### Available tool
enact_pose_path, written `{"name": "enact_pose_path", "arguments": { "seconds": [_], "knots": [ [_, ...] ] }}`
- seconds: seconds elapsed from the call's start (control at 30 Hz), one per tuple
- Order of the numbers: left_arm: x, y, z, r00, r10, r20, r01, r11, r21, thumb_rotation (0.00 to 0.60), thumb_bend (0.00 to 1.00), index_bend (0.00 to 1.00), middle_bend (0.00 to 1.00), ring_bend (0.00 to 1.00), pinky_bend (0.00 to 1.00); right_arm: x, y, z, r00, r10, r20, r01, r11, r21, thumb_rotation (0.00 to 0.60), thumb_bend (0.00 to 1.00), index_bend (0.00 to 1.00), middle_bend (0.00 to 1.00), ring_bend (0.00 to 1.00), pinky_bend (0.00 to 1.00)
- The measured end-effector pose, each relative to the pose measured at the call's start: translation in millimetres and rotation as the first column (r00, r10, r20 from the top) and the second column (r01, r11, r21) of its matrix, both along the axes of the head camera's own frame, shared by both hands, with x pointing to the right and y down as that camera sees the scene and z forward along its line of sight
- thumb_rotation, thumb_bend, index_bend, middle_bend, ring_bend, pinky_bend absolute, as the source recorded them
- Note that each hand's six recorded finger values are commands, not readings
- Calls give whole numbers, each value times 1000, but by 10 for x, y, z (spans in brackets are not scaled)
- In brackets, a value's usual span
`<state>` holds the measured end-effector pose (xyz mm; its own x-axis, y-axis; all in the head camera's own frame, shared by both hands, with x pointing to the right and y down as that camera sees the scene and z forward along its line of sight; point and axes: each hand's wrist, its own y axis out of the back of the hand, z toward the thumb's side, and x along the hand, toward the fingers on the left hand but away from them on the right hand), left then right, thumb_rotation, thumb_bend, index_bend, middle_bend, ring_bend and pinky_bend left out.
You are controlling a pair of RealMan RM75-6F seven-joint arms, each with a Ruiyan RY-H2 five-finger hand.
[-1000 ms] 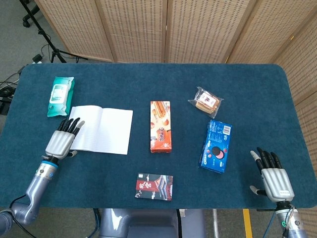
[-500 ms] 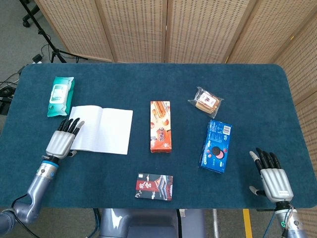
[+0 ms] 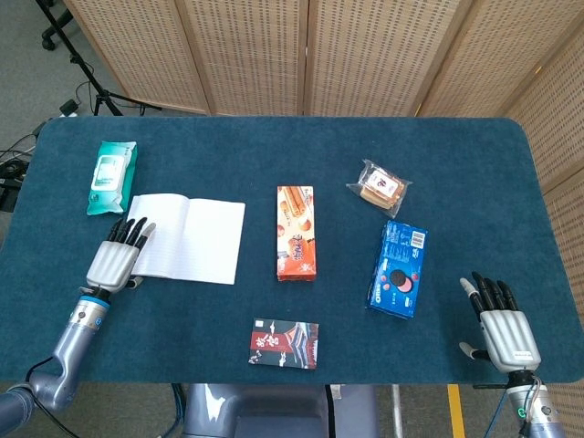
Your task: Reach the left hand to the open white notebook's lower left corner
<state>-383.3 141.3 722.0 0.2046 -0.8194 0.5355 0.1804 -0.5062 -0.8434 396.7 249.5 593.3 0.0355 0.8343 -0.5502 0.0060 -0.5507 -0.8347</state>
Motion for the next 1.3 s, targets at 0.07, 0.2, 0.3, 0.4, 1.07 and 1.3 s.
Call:
{"name": "enact_pose_path", "arguments": {
  "seconds": [0.07, 0.2, 0.3, 0.4, 1.07, 1.3],
  "knots": [
    [11, 0, -11, 1000, 3, -7, -3, 1000, 9, 600, 264, 0, 0, 0, 0, -3, 2, 3, 1000, -1, -1, 1, 1000, -1, 600, 53, 0, 0, 0, 0],
    [40, -1, -41, 1000, 20, -16, -19, 999, 28, 600, 294, 0, 0, 0, 0, -6, 2, 4, 1000, -1, -1, 1, 1000, -1, 600, 53, 0, 0, 0, 0],
    [65, -6, -67, 999, 34, -20, -33, 998, 46, 600, 328, 0, 0, 0, 0, -5, 2, 2, 1000, -1, -1, 1, 1000, 0, 600, 53, 0, 0, 0, 0],
    [97, -15, -95, 999, 46, -27, -44, 997, 64, 600, 351, 0, 0, 0, 0, -4, 2, 1, 1000, -1, -1, 1, 1000, 0, 600, 53, 0, 0, 0, 0],
    [582, -112, -617, 970, 173, -171, -117, 947, 298, 600, 272, 0, 0, 0, 0, -5, 1, -12, 1000, 0, 4, 0, 1000, 3, 600, 55, 0, 0, 0, 0],
    [728, -100, -845, 948, 212, -239, -114, 923, 367, 600, 230, 0, 0, 0, 0, 7, -4, -24, 1000, 3, 6, -3, 1000, 6, 600, 53, 0, 0, 0, 0]
  ]
}}
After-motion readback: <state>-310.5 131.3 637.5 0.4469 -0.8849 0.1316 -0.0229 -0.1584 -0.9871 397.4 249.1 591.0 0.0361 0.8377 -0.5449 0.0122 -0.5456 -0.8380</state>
